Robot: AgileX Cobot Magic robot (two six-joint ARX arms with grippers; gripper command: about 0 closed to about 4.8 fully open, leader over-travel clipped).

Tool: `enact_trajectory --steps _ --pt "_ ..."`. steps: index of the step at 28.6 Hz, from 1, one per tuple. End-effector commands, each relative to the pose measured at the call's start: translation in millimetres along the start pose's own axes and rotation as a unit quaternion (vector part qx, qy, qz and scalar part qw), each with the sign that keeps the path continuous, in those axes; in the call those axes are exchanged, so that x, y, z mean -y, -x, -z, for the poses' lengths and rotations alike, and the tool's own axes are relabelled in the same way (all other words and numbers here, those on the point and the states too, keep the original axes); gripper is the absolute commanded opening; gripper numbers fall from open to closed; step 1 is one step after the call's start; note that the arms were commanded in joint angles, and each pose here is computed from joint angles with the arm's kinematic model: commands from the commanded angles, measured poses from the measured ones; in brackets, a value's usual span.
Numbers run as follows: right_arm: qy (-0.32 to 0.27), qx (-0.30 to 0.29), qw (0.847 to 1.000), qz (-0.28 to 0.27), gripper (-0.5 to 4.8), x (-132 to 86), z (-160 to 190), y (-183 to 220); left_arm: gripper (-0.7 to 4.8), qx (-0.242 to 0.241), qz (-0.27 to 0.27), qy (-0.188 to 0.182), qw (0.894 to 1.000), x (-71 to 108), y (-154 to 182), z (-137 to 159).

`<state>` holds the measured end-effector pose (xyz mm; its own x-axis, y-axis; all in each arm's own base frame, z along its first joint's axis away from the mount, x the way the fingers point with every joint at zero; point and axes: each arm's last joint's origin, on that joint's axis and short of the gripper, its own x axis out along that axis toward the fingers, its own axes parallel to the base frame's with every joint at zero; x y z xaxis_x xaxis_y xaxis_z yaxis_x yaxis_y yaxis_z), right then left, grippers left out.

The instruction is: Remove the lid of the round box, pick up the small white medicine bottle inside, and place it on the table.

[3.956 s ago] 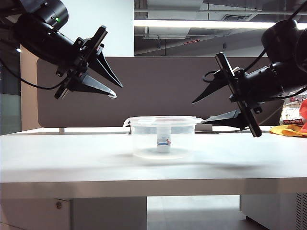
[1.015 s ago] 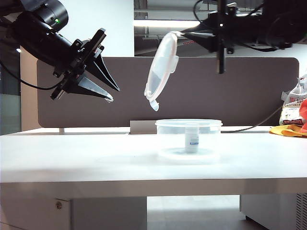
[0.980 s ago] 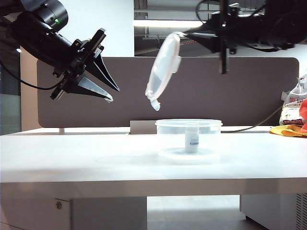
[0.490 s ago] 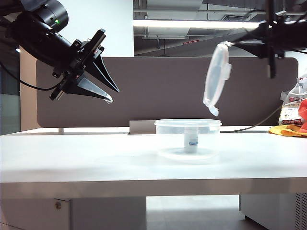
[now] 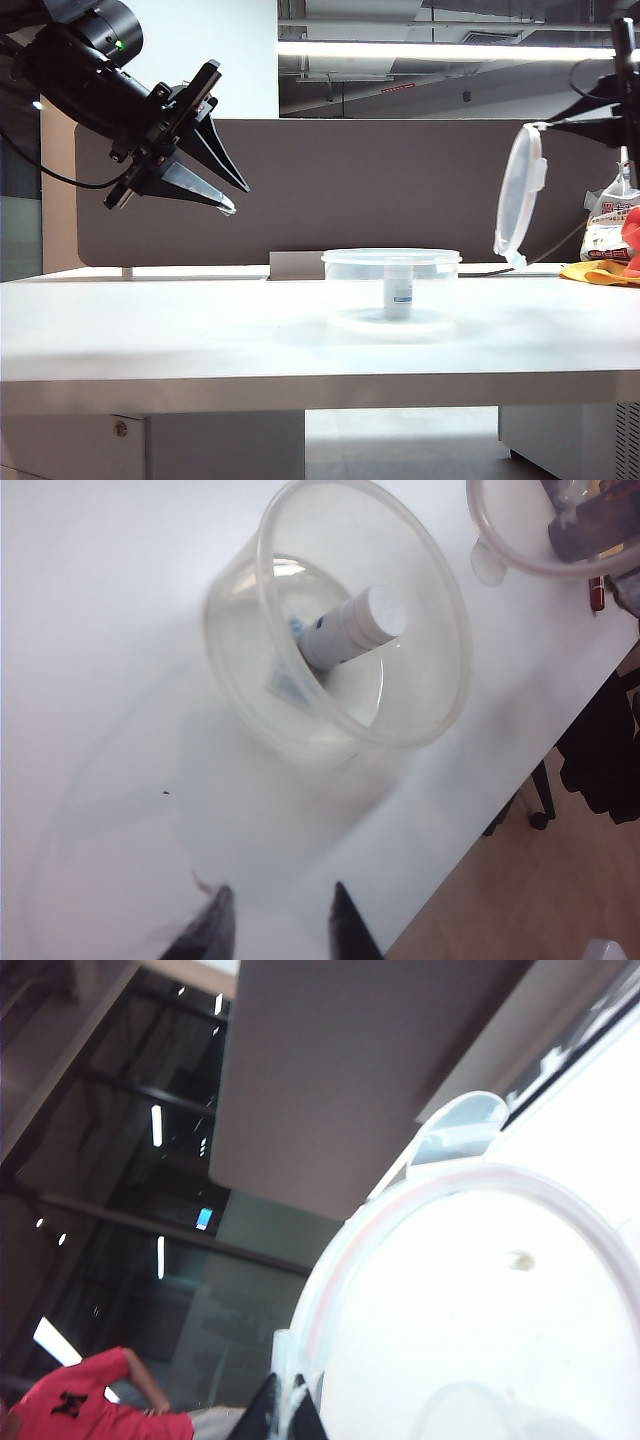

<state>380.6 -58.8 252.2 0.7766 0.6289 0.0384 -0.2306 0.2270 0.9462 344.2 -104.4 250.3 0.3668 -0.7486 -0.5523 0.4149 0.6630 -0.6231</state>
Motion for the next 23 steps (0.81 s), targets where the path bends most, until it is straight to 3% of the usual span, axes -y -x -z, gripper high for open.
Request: enact_trajectory --steps 1,12,23 --pt "0.0 0.008 1.0 0.014 -0.03 2 -6 8 1.25 0.005 0.002 -0.005 1.0 2.0 1 -2" --pt "0.002 0.03 0.996 0.088 -0.03 23 -22 40 1.21 0.001 0.006 -0.005 1.0 6.1 -1 -2" --pt "0.013 0.005 0.992 0.126 0.01 25 -11 36 1.2 0.009 0.012 -0.055 0.998 44.6 3 -25"
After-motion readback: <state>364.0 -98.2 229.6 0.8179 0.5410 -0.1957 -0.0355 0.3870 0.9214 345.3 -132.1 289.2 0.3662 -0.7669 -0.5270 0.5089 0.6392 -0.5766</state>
